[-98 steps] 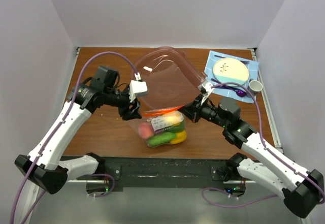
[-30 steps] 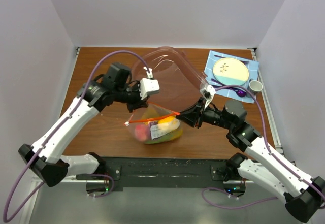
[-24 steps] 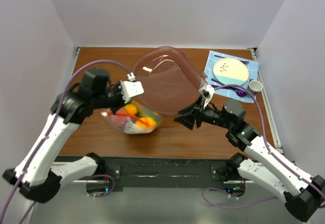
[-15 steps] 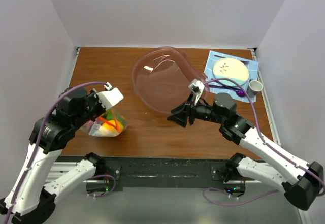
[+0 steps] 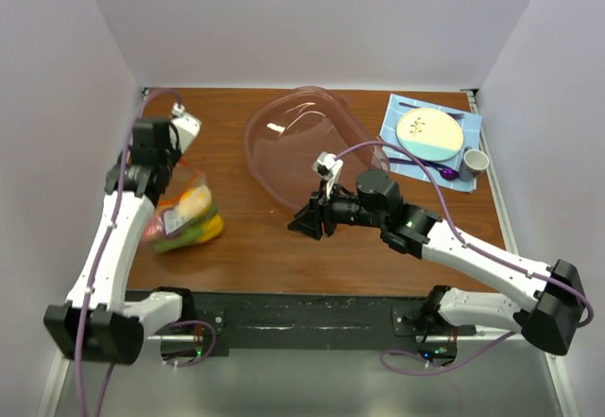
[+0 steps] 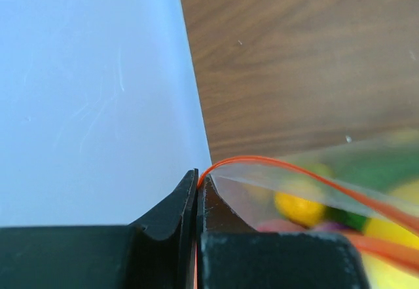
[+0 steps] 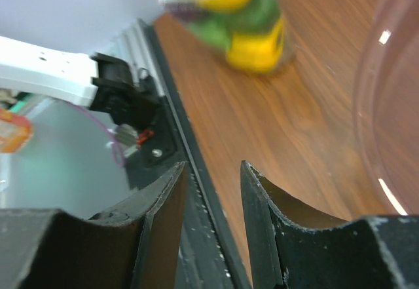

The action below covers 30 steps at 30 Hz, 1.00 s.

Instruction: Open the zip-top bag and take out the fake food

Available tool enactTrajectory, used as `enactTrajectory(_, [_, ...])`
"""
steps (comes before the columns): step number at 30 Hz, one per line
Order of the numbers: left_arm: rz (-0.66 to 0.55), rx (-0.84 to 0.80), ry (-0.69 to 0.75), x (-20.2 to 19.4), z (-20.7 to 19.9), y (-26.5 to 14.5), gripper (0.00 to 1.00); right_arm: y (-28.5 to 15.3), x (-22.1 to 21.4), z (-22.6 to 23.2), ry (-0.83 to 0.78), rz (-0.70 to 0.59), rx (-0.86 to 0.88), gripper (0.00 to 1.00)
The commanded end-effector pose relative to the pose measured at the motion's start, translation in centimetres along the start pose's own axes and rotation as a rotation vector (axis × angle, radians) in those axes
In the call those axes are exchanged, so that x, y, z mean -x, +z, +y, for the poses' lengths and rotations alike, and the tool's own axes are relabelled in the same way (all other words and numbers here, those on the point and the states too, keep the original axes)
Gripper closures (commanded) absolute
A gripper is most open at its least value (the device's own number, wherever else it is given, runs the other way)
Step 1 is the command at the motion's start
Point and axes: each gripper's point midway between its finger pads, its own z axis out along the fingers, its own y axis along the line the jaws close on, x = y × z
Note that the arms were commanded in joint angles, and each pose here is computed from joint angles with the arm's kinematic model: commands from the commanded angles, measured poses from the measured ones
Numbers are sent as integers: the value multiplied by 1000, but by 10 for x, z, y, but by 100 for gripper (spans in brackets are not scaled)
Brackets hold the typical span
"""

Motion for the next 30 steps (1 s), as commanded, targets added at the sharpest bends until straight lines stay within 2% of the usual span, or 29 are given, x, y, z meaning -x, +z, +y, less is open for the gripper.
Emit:
enactTrajectory(1, [-272, 96, -242, 92, 90, -18, 100, 1, 18, -8, -51, -36, -60, 58])
enactTrajectory(2, [-312, 101, -275, 111, 105, -27, 100, 2, 18, -8, -52, -39, -62, 58])
enactTrajectory(5, [-342, 10, -289, 123, 96, -32, 100, 3, 16, -10, -50, -41, -63, 58])
enactTrajectory(7, [-338, -109, -278, 120, 71, -31, 100, 6, 15, -13, -47, -48, -67, 58])
enactTrajectory(10, [-286, -336, -231, 98, 10, -21, 100, 13, 10, -25, -38, -37, -111, 58])
enactTrajectory(14, [-132, -658, -157, 31, -92, 1, 100, 15, 1, -62, -41, -13, -287, 58])
enactTrajectory(18, [14, -837, -116, -21, -151, 17, 100, 17, 11, -75, -92, -32, -355, 58])
enactTrajectory(21, [65, -921, -118, -32, -170, 21, 100, 26, 16, -67, -83, -31, -311, 58])
enactTrajectory(25, [34, -980, -133, -17, -170, 13, 100, 43, 20, -49, -67, -74, -240, 60])
enactTrajectory(30, [-45, -975, -158, 9, -154, -2, 100, 81, -7, -12, -157, -82, -207, 72])
